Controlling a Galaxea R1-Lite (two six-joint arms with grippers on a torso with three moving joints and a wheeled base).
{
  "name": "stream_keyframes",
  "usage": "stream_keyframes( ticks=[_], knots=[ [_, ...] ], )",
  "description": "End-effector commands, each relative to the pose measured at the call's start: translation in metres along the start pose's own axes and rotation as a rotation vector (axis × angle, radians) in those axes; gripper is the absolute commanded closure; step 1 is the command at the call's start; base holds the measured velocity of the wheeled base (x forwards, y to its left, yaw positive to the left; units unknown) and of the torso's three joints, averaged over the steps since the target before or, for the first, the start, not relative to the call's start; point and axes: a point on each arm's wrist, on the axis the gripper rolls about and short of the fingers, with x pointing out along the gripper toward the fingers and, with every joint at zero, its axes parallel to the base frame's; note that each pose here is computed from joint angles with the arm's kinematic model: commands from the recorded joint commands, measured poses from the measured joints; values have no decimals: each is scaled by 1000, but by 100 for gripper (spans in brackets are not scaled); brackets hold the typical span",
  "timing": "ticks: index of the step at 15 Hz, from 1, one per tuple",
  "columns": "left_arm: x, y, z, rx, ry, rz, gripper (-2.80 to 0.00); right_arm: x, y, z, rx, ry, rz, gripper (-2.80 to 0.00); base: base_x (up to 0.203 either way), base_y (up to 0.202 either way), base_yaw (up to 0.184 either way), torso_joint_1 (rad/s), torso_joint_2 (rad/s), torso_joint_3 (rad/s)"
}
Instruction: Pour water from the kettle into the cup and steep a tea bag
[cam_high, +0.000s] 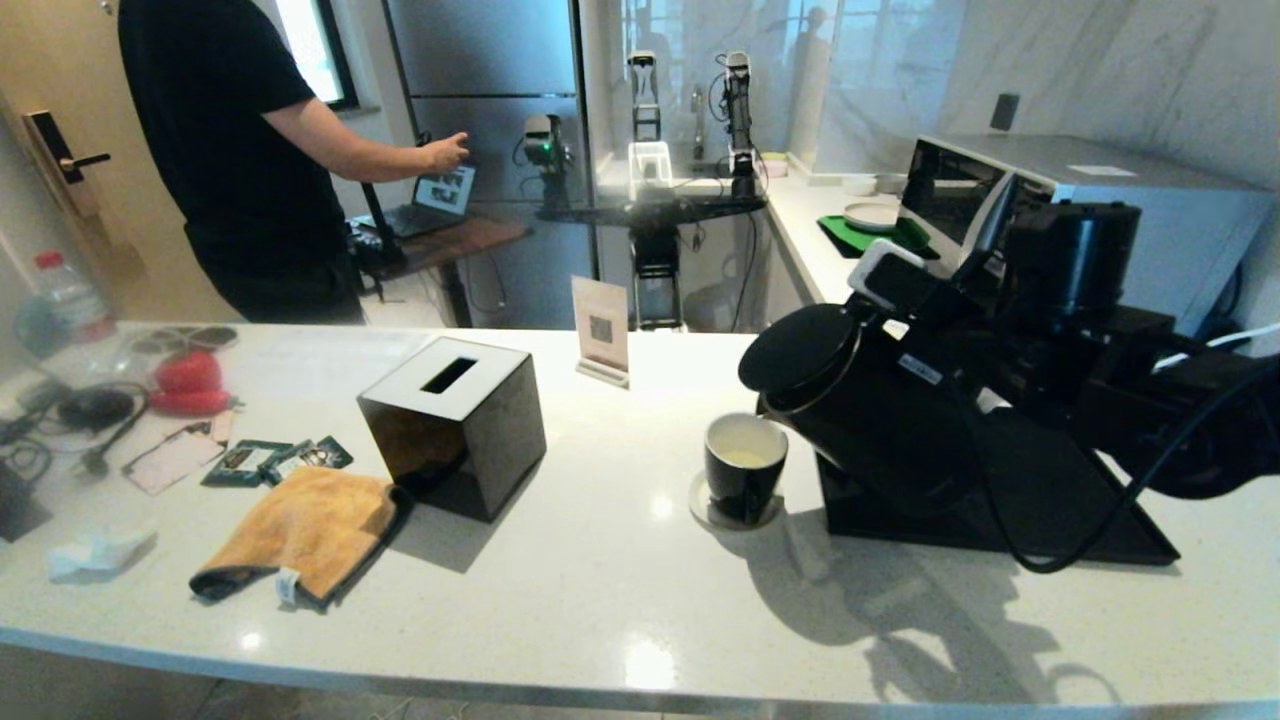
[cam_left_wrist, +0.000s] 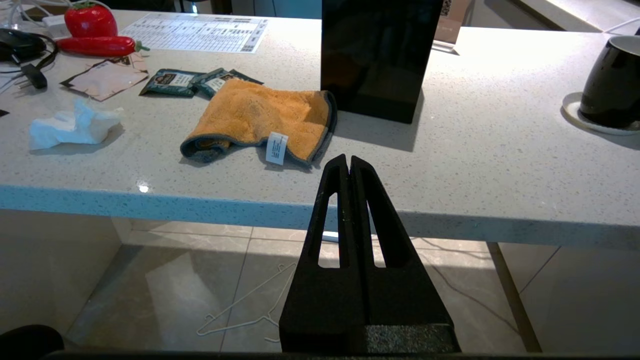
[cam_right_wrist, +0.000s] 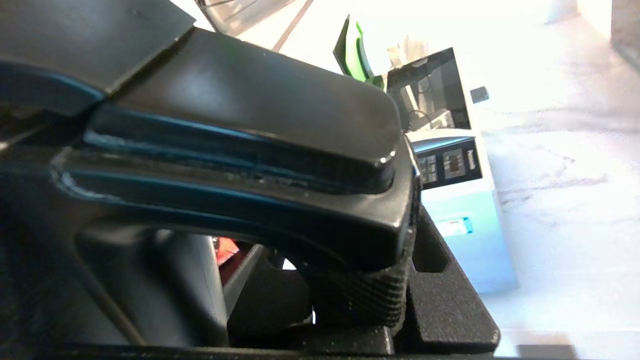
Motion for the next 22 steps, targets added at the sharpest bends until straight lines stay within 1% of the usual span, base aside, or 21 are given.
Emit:
stream_keyframes(
  ticks=[1,7,10,14,22],
  knots=[
    [0,0,0,-1,1,1,0,-5,-2,-2,15,1,-1,0,0,0,0,0,0,0],
    [0,0,0,-1,1,1,0,-16,-1,-9,98,12,11,0,0,0,0,0,0,0],
    [0,0,0,-1,1,1,0,-23,-6,-12,135,15,3,0,0,0,0,0,0,0],
    [0,0,0,-1,1,1,0,-31,-10,-23,176,39,-11,0,0,0,0,0,0,0],
    [0,0,0,-1,1,1,0,-35,-36,-47,283,94,-96,0,0,0,0,0,0,0]
  ],
)
